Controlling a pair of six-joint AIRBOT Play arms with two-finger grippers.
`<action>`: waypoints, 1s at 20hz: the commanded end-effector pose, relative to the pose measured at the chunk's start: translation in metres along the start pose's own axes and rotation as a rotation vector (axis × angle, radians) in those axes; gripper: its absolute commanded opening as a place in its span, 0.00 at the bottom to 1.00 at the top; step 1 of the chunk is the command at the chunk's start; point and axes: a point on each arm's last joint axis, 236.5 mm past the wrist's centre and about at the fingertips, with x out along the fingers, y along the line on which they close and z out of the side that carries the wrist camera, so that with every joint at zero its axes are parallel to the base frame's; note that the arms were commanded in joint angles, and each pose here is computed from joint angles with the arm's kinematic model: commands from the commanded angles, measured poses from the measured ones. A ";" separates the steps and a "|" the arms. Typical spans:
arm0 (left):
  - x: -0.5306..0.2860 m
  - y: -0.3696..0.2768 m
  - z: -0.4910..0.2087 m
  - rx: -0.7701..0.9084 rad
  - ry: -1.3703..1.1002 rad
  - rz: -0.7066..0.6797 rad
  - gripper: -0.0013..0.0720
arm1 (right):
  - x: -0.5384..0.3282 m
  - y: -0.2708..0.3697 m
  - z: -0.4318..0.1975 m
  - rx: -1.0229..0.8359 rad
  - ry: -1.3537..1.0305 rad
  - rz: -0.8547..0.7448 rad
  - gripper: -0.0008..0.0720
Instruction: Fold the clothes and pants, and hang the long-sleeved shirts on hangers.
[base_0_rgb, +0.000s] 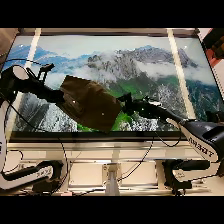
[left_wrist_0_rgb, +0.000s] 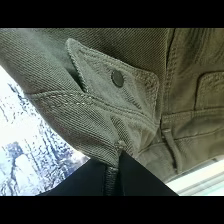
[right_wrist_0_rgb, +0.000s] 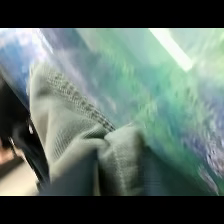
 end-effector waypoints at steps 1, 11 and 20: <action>0.000 0.001 0.000 -0.001 -0.002 0.001 0.06 | 0.001 -0.001 0.020 0.051 -0.097 -0.006 0.04; -0.057 -0.003 0.096 -0.031 -0.448 0.039 0.06 | -0.127 0.144 0.066 -0.863 -0.479 0.160 0.03; -0.121 -0.003 0.186 -0.116 -0.903 0.028 0.06 | -0.207 0.136 0.038 -1.060 -0.598 0.187 0.03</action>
